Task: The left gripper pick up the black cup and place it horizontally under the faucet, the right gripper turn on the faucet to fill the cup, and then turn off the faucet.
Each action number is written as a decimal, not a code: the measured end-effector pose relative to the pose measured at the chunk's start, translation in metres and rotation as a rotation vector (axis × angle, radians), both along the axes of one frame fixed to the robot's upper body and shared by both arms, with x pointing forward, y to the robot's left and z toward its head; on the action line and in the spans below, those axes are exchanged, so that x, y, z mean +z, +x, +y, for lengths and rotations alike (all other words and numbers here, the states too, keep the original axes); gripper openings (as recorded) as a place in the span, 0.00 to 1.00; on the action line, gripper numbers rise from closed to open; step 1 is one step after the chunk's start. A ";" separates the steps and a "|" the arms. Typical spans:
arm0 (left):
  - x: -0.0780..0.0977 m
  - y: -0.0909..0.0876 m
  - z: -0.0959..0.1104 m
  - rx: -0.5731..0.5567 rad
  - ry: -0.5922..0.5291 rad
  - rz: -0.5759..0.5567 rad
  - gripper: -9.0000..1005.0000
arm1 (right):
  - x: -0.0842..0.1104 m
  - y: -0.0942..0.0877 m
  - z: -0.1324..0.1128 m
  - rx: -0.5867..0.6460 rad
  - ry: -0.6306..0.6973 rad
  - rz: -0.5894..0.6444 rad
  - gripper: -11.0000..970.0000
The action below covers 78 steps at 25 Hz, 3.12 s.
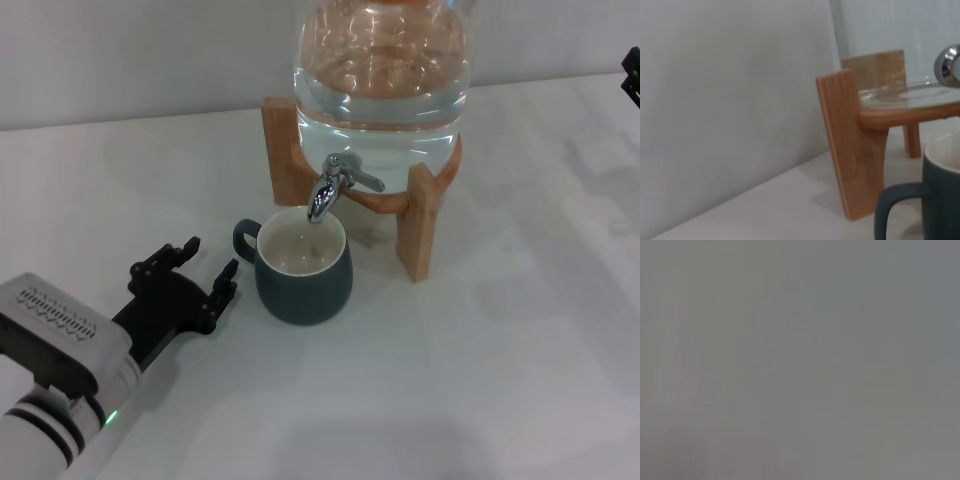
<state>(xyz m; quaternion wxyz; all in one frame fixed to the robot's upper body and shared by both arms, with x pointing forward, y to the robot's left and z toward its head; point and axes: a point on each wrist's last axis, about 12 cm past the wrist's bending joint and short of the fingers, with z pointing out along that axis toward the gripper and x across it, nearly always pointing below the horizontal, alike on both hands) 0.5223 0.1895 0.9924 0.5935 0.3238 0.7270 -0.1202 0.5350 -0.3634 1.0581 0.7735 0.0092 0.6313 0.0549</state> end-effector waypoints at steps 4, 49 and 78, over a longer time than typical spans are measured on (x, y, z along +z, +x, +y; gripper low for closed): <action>-0.004 -0.005 0.005 0.018 0.013 0.004 0.56 | 0.000 0.001 0.000 -0.001 -0.001 0.003 0.87; 0.025 0.036 0.039 0.270 -0.013 -0.154 0.60 | 0.004 0.006 0.000 0.004 -0.012 -0.007 0.87; 0.039 0.032 0.087 0.510 -0.005 -0.325 0.89 | -0.004 -0.025 -0.003 0.065 -0.003 -0.023 0.87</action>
